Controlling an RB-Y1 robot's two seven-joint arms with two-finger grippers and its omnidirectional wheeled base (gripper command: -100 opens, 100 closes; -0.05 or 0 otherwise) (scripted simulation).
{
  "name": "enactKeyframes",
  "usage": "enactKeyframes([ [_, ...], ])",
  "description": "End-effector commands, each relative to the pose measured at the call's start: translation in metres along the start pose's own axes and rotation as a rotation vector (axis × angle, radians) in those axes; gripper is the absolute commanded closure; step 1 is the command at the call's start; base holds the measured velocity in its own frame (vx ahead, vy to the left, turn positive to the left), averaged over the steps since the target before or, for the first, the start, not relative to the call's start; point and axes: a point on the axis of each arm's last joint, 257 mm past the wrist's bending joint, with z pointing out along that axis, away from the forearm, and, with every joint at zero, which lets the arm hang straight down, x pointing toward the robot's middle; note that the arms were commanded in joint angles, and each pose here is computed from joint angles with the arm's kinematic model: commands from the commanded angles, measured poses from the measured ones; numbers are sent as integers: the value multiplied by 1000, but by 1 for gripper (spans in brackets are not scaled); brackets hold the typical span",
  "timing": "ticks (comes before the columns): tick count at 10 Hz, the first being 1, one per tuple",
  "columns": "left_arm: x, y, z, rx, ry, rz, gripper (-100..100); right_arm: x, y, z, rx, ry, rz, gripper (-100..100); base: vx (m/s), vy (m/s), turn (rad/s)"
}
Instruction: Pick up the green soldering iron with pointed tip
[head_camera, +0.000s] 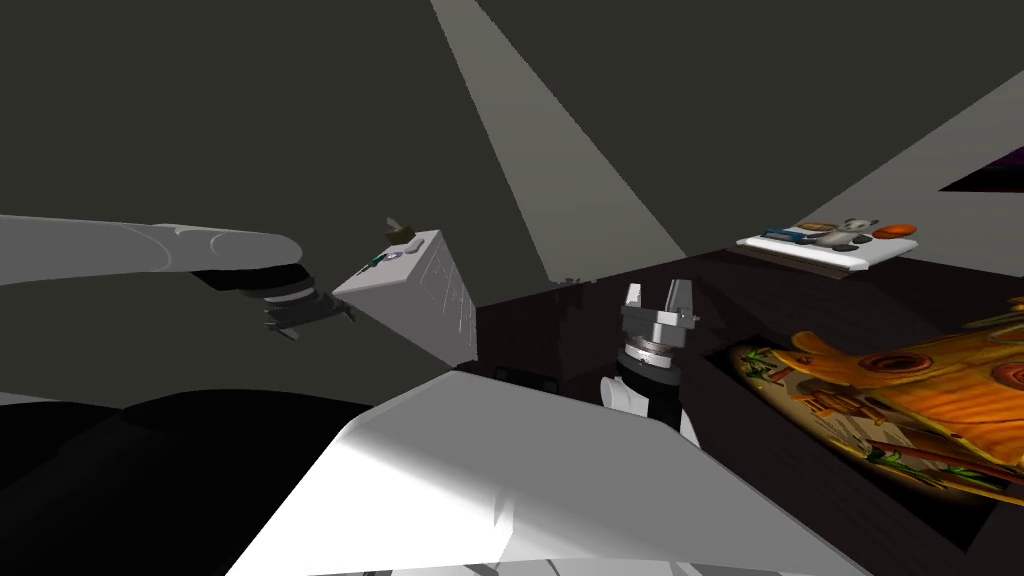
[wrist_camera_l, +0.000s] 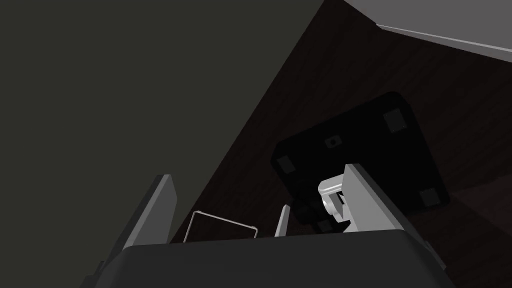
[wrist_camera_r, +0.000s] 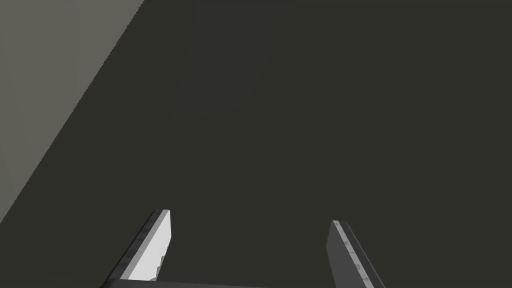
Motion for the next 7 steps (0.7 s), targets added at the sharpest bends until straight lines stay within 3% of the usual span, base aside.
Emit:
enactKeyframes([
  [1,1,-4,-4,7,17,-1,-100,0,0,0,0,0,0,0,41,14,14],
  [2,22,-28,-28,49,86,-11,-100,0,0,0,0,0,0,0,84,23,-223],
  [3,22,-28,-28,49,86,-11,-100,0,0,0,0,0,0,0,90,42,-136],
  [4,35,-47,-47,86,134,-11,-100,0,0,0,0,0,0,0,109,60,-228],
  [5,37,-50,-48,86,139,-20,-100,0,0,0,0,0,0,0,99,67,-131],
  [6,46,-68,-62,117,175,-25,-100,0,0,0,0,0,0,0,118,91,-195],
  [7,46,-68,-62,117,175,-25,-100,0,0,0,0,0,0,0,91,88,-123],
])
